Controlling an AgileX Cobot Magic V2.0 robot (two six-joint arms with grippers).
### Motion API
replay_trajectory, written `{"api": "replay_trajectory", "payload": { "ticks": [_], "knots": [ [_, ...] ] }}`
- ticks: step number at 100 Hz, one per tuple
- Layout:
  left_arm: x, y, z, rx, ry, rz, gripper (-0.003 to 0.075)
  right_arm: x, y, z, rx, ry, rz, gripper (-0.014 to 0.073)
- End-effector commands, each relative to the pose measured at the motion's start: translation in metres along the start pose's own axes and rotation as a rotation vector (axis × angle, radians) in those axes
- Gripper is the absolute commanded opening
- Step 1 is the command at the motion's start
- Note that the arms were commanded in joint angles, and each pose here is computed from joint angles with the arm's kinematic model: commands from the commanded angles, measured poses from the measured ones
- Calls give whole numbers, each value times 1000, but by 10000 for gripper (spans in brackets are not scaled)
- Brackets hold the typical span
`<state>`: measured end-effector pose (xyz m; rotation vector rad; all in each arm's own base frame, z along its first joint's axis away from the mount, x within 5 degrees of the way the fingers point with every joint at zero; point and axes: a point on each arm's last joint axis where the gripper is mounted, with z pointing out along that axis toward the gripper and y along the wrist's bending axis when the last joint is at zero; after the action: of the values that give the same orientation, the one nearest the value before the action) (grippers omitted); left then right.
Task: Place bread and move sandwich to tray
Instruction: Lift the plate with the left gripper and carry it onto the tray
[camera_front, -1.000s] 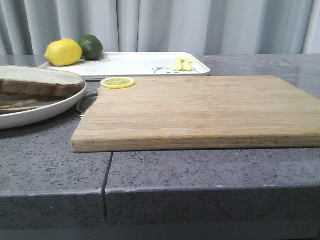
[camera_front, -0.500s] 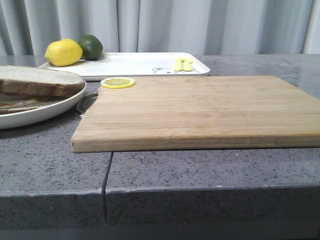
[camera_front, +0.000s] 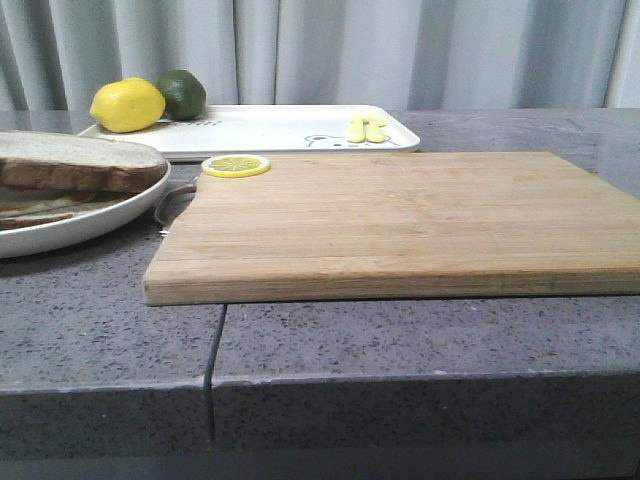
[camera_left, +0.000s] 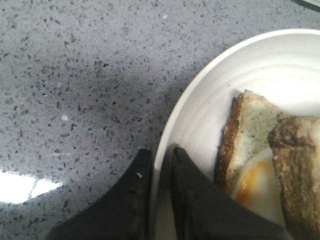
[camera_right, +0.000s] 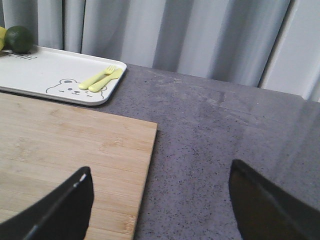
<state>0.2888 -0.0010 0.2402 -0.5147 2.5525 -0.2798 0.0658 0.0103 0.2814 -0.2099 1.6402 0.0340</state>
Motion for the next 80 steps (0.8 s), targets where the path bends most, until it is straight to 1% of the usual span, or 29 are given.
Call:
{"api": "replay_trajectory", "payload": {
  "ticks": [1, 12, 22, 55, 80],
  "knots": [
    [-6, -3, -9, 13, -40, 3, -19, -15, -3, -2, 22, -100, -2, 552],
    [-5, -5, -9, 30, -37, -21, -19, -15, -3, -2, 22, -100, -2, 552],
    [-6, -8, -17, 67, -56, -59, -19, -15, -3, -2, 22, -100, -2, 552],
    [-7, -22, -60, 221, -169, -171, -19, -15, -3, -2, 22, -100, -2, 552],
    [-23, -34, -81, 281, -219, -171, -19, -15, -3, -2, 22, -100, -2, 552]
  ]
}}
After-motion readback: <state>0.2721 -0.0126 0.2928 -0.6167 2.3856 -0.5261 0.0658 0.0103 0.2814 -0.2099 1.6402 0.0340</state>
